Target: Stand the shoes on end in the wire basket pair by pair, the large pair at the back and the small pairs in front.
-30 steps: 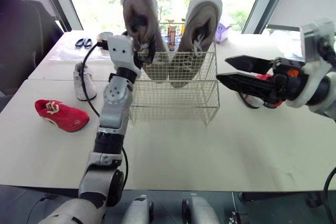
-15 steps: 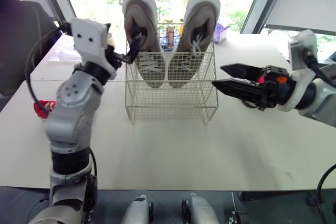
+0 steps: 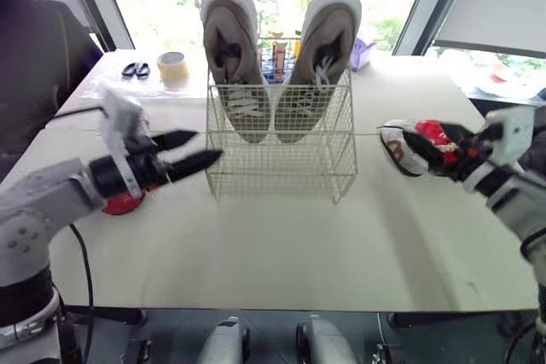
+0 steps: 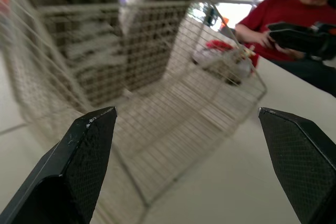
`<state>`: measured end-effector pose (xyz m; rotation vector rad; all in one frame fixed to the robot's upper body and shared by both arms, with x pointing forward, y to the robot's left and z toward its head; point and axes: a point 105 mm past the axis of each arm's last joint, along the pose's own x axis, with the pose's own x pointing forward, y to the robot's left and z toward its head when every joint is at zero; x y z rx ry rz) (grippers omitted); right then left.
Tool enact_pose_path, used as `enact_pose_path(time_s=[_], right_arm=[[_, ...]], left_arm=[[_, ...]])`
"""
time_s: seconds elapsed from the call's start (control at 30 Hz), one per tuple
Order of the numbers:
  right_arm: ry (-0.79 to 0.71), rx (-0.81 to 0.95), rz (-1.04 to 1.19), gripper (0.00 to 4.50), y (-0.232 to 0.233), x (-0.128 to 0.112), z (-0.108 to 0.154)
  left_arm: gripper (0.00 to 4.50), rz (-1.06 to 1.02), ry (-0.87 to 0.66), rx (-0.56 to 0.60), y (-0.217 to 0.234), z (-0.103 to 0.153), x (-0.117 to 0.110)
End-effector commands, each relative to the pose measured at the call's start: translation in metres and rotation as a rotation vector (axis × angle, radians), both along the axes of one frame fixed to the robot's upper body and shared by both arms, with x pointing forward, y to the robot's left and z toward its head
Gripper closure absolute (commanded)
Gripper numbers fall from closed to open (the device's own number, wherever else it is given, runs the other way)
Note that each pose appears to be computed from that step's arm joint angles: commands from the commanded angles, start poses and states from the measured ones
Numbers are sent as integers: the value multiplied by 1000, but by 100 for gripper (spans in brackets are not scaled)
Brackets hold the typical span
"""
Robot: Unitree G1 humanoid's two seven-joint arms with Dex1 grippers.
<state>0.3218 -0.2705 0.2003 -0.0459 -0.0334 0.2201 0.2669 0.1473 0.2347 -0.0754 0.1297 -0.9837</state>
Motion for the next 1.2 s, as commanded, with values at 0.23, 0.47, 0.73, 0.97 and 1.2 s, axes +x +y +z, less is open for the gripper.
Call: enact_pose_path(time_s=[0.23, 0.47, 0.73, 0.97, 1.2], right_arm=[[13, -50, -133, 0, -23, 21, -47], [27, -8, -127, 0, -32, 52, -54], [53, 43, -104, 0, -32, 66, -61], [85, 61, -111, 25, -29, 74, -76], [74, 57, -108, 320, -24, 81, -75]], left_arm=[[10, -146, -20, 45, -30, -8, -29], [10, -164, 2, 63, -41, -19, -39], [10, -110, -6, 73, -37, -21, -34], [3, -90, -11, 86, -37, -24, -27], [0, -65, -9, 111, -33, -27, -20]])
